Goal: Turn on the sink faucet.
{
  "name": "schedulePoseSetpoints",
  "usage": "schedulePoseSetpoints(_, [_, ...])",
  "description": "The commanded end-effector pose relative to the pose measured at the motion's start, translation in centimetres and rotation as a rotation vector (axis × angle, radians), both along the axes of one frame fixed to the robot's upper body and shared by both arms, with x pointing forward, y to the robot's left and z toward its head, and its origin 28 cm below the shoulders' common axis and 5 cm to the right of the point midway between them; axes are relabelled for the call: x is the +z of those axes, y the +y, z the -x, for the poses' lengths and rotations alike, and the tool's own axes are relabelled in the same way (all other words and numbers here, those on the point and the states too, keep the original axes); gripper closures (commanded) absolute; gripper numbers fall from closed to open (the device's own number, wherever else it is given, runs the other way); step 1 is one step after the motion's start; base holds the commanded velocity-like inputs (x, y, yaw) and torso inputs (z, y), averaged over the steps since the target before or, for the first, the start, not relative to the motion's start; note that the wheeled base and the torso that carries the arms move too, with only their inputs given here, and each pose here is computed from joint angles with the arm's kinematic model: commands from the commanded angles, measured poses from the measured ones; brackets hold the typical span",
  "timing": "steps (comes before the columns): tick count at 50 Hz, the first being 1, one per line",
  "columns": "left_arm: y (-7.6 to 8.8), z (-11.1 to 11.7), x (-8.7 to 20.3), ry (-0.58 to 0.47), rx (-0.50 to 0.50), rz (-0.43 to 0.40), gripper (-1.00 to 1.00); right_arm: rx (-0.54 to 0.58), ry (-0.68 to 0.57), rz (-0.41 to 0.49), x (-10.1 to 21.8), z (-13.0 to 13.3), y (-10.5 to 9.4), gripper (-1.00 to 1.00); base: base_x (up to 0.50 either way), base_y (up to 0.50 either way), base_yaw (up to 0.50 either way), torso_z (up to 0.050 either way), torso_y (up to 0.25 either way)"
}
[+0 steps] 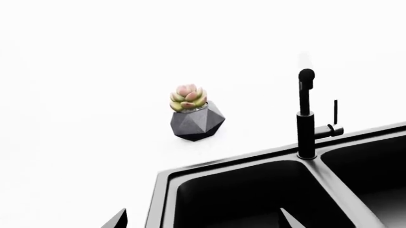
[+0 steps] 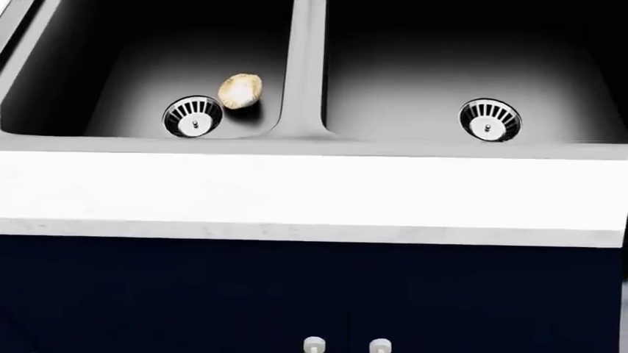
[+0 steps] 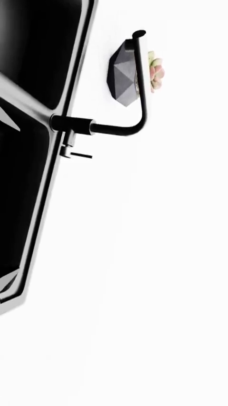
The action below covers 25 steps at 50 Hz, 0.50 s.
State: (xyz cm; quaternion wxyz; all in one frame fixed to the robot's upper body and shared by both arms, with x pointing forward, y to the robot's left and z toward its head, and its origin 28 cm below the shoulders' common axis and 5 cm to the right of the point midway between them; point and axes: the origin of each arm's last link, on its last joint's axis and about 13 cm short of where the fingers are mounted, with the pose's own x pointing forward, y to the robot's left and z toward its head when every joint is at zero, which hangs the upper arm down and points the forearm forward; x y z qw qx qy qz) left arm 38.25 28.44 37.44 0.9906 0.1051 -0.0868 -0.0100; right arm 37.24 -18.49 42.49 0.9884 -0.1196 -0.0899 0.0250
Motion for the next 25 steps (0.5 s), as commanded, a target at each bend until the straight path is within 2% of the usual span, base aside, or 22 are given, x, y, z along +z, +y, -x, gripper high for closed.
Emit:
schedulePoseSetpoints(1, [-0.1,-0.4,-0.6,0.028,0.007,-0.001,-1.00,0.011,0.012,-0.011,-0.7,0.1,-0.1,-1.00,0.27,0.00,0.00,0.000,0.000])
schedulePoseSetpoints(3, [0.3,-0.5,-0.7,0.029,0.011,0.015,-1.00,0.011,0.015,-0.017,-1.0,0.1,-0.1,-1.00,0.27,0.00,0.00,0.000,0.000])
schedulePoseSetpoints(12, [-0.1,-0.1,-0.5,0.038,-0.002,-0.008,-1.00,0.013,0.021,-0.021,-1.5,0.5,-0.1,-1.00,0.27,0.00,0.00,0.000,0.000])
schedulePoseSetpoints(22, [0.0,0.2,0.0,0.032,-0.004,0.007,-1.00,0.014,0.027,-0.031,-1.7,0.5,-0.4,-1.00,0.27,0.00,0.00,0.000,0.000])
schedulePoseSetpoints(25, [-0.2,0.0,-0.6,0.039,-0.008,-0.007,-1.00,0.007,0.023,-0.038,-1.4,0.4,-0.4,-1.00,0.26,0.00,0.00,0.000,0.000])
